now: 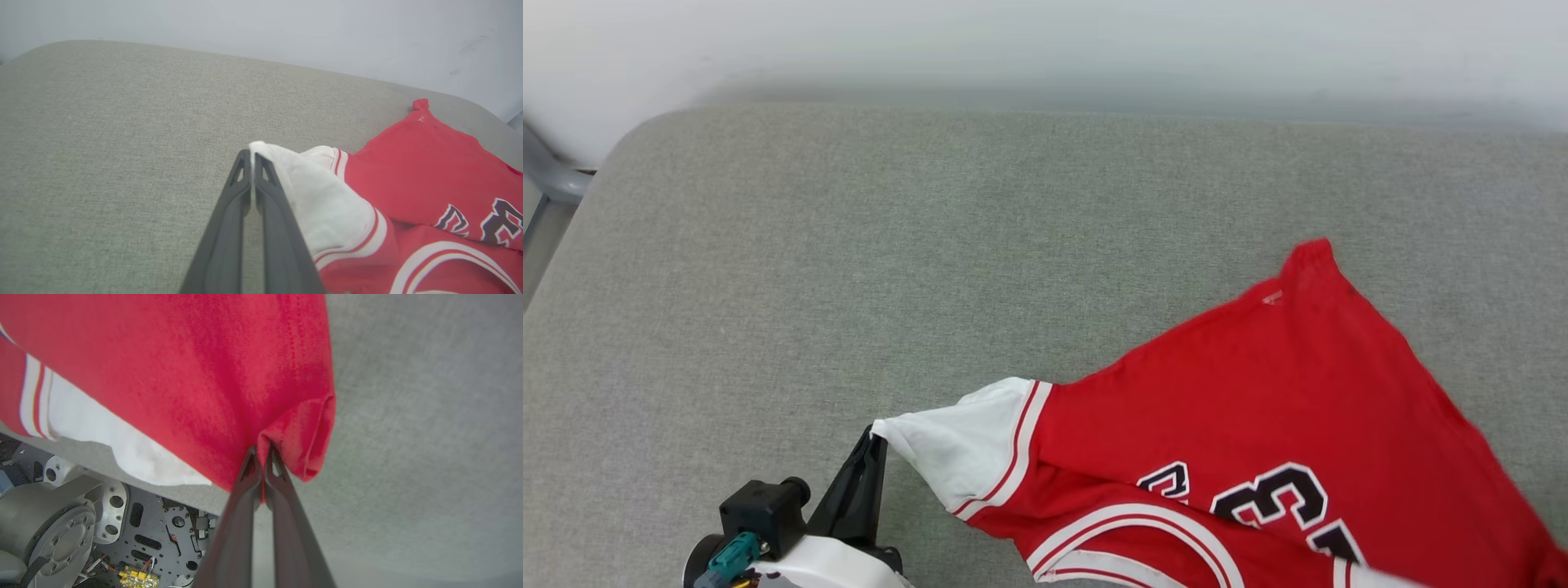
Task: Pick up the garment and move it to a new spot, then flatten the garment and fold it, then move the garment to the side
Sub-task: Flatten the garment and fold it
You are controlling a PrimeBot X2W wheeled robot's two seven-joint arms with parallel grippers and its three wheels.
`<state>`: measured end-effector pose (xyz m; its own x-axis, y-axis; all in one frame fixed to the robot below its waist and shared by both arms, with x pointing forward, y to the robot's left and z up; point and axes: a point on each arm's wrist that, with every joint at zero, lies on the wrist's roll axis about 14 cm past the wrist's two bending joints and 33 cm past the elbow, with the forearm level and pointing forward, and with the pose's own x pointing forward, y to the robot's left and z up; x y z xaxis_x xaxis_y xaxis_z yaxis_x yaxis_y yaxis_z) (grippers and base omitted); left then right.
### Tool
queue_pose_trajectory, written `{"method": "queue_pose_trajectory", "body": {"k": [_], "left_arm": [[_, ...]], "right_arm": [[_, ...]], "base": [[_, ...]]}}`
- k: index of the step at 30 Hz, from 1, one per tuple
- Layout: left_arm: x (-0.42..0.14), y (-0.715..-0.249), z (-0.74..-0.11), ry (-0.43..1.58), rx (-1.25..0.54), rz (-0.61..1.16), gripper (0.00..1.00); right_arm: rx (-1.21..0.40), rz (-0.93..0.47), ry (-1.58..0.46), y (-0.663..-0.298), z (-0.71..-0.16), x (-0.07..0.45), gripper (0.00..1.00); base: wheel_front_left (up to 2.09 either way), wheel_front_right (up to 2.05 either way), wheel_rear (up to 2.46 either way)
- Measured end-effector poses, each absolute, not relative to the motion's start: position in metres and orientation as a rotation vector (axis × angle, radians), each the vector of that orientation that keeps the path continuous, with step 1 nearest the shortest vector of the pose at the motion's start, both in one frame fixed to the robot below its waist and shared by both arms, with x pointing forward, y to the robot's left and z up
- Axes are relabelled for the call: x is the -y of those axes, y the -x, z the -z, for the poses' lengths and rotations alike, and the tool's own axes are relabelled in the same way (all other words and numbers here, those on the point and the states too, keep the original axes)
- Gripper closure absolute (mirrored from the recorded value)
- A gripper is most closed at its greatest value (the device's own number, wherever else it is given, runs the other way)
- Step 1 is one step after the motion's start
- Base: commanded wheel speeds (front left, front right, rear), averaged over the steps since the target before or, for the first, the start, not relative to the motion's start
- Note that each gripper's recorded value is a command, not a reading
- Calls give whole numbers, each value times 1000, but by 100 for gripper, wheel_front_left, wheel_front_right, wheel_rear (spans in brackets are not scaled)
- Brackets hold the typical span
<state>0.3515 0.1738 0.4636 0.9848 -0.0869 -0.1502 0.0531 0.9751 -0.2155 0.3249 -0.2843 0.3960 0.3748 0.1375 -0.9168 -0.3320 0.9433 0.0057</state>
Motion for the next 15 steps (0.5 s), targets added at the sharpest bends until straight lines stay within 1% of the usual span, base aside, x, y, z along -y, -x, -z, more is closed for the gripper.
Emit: {"method": "queue_pose_trajectory", "body": {"k": [5, 7, 8, 9, 10, 12, 15], "left_arm": [[-171, -351, -467, 208, -154, 88, 100], [-171, -350, -466, 205, -159, 88, 100], [-172, -350, -465, 202, -162, 86, 100], [-171, -350, -465, 202, -163, 88, 100], [-171, -350, -464, 201, -164, 89, 100], [-171, -350, -464, 200, -165, 91, 100], [-172, -350, -466, 195, -161, 91, 100]], "right_arm": [[-1278, -320, 109, -265, -365, 274, 100], [-1313, -324, 88, -249, -357, 270, 100], [-1309, -317, 74, -247, -355, 270, 100], [-1295, -308, 63, -250, -356, 270, 64], [-1276, -299, 55, -253, -357, 271, 0], [-1228, -281, 43, -263, -362, 273, 0], [-1103, -261, 33, -294, -383, 275, 0]], "base": [[0, 0, 0], [0, 0, 0], [0, 0, 0], [0, 0, 0], [0, 0, 0], [0, 0, 0], [0, 0, 0]]}}
